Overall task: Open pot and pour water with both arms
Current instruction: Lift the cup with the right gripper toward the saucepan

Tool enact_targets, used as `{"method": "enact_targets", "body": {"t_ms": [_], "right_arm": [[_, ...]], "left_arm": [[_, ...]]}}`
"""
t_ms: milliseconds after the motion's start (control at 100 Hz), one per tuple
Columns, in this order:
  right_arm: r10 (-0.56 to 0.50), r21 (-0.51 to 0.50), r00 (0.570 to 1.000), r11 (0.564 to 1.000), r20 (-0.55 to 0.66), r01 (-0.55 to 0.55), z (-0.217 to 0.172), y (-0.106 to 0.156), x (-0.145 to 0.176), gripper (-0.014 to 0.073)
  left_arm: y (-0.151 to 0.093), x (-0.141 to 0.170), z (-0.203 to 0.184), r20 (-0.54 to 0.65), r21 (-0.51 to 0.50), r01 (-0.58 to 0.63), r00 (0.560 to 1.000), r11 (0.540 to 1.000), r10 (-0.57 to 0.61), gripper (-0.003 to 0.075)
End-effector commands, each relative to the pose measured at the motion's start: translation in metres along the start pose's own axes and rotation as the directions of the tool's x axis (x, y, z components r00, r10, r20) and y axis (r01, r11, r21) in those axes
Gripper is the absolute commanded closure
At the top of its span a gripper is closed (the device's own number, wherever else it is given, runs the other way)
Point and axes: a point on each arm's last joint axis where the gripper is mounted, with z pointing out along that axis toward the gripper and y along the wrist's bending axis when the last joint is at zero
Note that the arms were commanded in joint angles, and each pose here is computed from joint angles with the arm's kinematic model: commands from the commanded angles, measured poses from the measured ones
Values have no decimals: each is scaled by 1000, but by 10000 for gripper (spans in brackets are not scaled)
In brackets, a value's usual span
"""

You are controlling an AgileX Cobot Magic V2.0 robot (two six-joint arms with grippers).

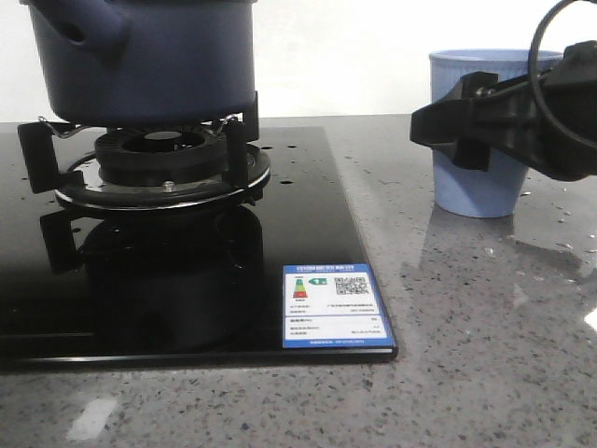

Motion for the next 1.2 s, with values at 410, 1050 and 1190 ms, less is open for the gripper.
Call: {"method": "enact_targets", "body": {"t_ms": [410, 1050, 1190], "right_arm": [[-75, -104, 968, 989, 241, 103, -17, 14, -49, 340], [-250, -184, 930, 934, 270, 305, 6, 64, -179, 340], [-307, -190, 911, 912, 274, 364, 14, 84, -206, 340]], "left_arm": [[-2, -23, -11, 17, -81, 26, 1000, 996, -25, 438], [15, 0, -15, -7, -290, 172, 983, 941, -182, 438], [15, 5, -15, -14, -292, 183, 981, 939, -196, 438]]}}
